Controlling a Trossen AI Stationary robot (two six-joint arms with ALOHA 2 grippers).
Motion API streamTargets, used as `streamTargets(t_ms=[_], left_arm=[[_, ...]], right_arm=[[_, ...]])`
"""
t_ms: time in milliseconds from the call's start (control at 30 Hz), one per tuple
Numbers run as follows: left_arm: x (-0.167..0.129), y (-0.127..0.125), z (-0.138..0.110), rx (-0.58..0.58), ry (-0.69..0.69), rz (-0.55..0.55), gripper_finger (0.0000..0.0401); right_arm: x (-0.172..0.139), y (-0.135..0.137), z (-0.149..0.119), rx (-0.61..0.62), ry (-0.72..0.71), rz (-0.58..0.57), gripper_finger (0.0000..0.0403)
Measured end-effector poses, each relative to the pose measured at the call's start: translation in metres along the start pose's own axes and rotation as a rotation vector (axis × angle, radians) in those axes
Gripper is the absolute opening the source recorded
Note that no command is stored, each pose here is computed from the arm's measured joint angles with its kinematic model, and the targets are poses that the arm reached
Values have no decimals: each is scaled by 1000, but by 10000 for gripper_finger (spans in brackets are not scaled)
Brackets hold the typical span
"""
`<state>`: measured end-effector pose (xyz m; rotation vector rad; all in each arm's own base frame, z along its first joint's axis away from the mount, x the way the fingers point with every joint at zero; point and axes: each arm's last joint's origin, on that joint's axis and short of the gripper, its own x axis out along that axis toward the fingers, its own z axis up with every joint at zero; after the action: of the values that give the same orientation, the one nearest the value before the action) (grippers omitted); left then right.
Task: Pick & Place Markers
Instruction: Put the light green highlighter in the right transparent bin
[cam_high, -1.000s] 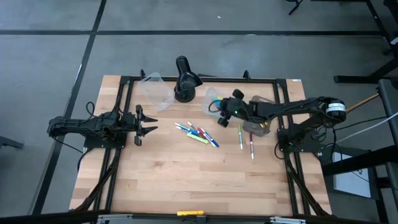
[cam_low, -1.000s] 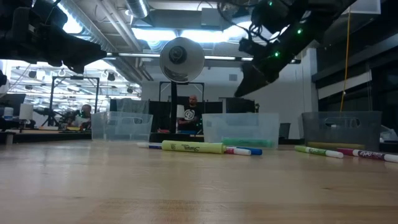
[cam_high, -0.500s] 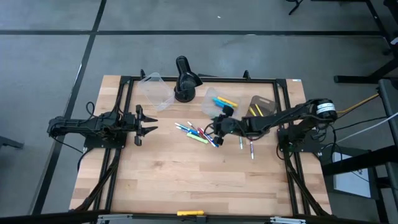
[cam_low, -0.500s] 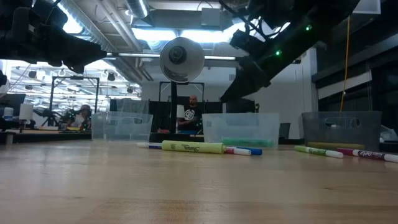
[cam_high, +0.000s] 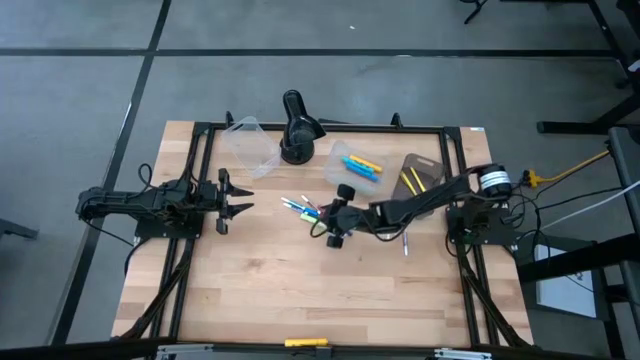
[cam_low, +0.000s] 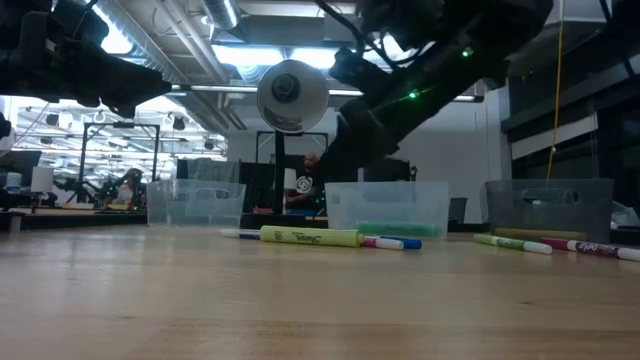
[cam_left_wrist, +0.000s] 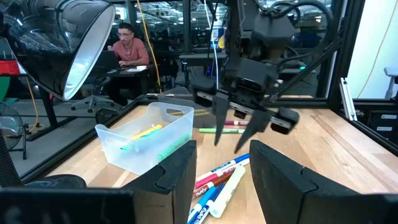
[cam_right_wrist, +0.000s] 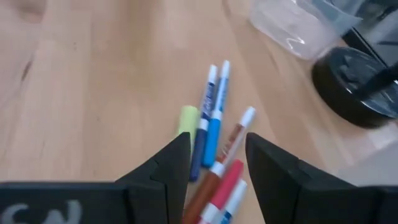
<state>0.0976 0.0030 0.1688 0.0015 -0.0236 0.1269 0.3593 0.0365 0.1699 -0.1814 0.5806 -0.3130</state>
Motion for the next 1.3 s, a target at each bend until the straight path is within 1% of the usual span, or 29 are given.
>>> streamTargets(t_ms=[167,333,700,867,1100,1200,1300], left_arm=[[0,0,0,0,0,0,143],[0,0,0,0,0,0,143],[0,0,0,0,0,0,143],[0,0,0,0,0,0,143],[0,0,0,0,0,0,143],[0,0,0,0,-1,0,143],[0,0,0,0,0,0,143]], right_arm=[[12,14,-2,-20,17,26,154],[20,24,-10,-31,46,44,154],[33,27,-25,-33,97,37,154],[40,23,-30,11,120,74,154],[43,24,-34,70,129,104,154],[45,25,-36,81,134,102,144],[46,25,-36,88,135,103,116]])
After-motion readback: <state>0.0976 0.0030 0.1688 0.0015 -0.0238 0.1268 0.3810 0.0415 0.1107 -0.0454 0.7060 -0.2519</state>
